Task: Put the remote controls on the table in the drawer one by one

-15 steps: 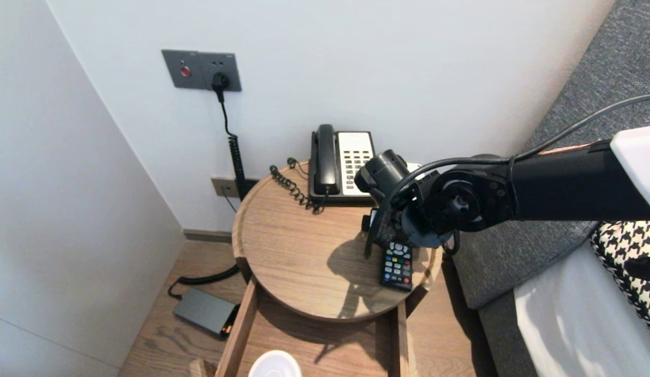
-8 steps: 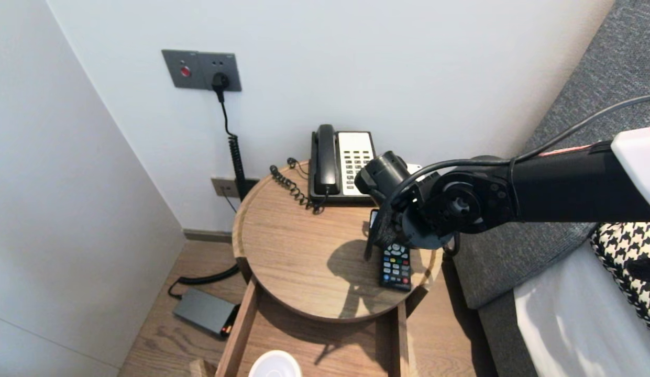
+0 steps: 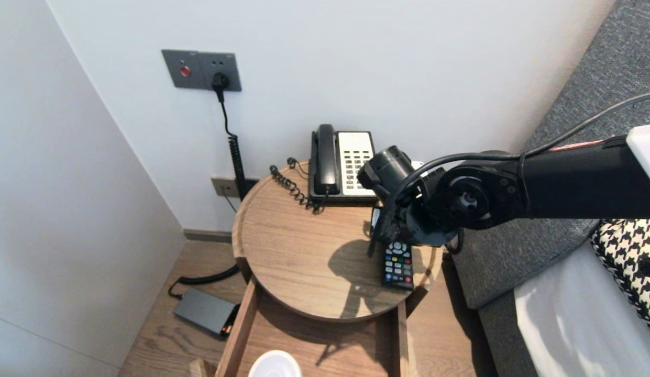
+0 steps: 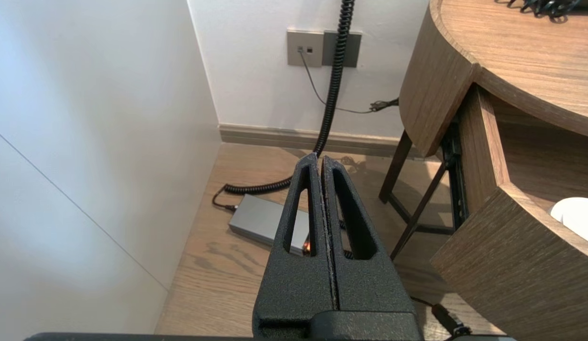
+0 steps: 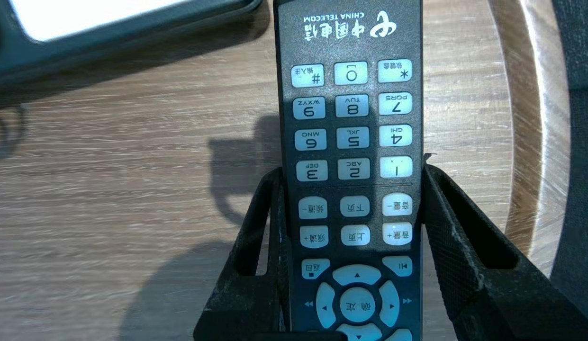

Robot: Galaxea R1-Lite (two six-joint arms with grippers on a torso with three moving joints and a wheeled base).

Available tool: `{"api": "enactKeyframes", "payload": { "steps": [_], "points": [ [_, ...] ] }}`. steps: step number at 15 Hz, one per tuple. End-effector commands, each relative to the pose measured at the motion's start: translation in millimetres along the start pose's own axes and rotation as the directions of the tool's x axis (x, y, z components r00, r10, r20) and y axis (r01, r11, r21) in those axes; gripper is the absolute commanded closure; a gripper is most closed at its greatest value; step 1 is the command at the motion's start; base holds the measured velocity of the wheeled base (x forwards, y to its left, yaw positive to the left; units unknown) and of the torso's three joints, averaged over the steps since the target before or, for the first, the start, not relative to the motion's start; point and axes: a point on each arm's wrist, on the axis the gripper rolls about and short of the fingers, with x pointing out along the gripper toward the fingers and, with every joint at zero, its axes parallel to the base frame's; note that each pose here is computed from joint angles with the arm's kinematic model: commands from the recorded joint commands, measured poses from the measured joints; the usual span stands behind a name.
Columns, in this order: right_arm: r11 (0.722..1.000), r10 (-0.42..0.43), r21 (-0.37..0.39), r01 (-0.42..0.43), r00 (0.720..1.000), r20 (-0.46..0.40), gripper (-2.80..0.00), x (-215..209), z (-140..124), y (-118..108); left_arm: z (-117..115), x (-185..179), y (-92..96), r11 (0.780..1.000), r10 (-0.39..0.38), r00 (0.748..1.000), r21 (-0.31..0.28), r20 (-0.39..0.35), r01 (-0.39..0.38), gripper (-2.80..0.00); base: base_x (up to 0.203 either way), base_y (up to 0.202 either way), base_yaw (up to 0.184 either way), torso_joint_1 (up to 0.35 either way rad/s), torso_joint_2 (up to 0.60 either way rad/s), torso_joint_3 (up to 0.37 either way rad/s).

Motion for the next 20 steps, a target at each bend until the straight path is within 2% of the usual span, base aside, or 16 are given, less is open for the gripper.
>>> {"api": "enactKeyframes", "payload": {
  "steps": [1, 6, 9, 13, 16, 18, 20],
  "points": [
    [1.000, 0.021, 0.022, -0.022, 0.999, 0.031, 0.00, -13, 9, -3, -3, 0, 0.0, 1.000, -0.001, 1.000, 0.000, -0.007, 0.001, 0.00, 0.000, 0.000, 0.000, 0.000, 0.00, 0.000],
    [0.995, 0.100, 0.018, -0.102, 0.991, 0.092, 0.00, -52, 27, -9, -3, 0, 0.0, 1.000, 0.000, 1.000, 0.000, -0.007, 0.000, 0.00, 0.000, 0.000, 0.000, 0.000, 0.00, 0.000],
    [0.969, 0.234, -0.089, -0.230, 0.971, 0.041, 0.00, -81, 11, 3, -3, 0, 0.0, 1.000, 0.000, 1.000, 0.000, -0.007, 0.000, 0.00, 0.000, 0.000, 0.000, 0.000, 0.00, 0.000],
    [0.941, 0.316, -0.126, -0.313, 0.949, 0.003, 0.00, -98, -2, 10, -3, 0, 0.0, 1.000, 0.000, 1.000, 0.000, -0.007, 0.000, 0.00, 0.000, 0.000, 0.000, 0.000, 0.00, 0.000],
    [0.877, 0.443, -0.197, -0.438, 0.896, -0.020, 0.00, -118, -17, 13, -3, 0, 0.0, 1.000, 0.000, 1.000, 0.000, -0.007, 0.000, 0.00, 0.000, 0.000, 0.000, 0.000, 0.00, 0.000],
    [0.820, 0.521, -0.270, -0.505, 0.854, -0.013, 0.00, -127, -25, 11, -3, 0, 0.0, 1.000, -0.001, 1.000, 0.000, -0.007, 0.001, 0.00, 0.000, 0.000, 0.000, 0.000, 0.00, 0.000],
    [0.786, 0.555, -0.319, -0.529, 0.831, -0.011, 0.00, -129, -33, 11, -3, 0, 0.0, 1.000, -0.001, 1.000, 0.000, -0.007, 0.001, 0.00, 0.000, 0.000, 0.000, 0.000, 0.00, 0.000]
  ]
}}
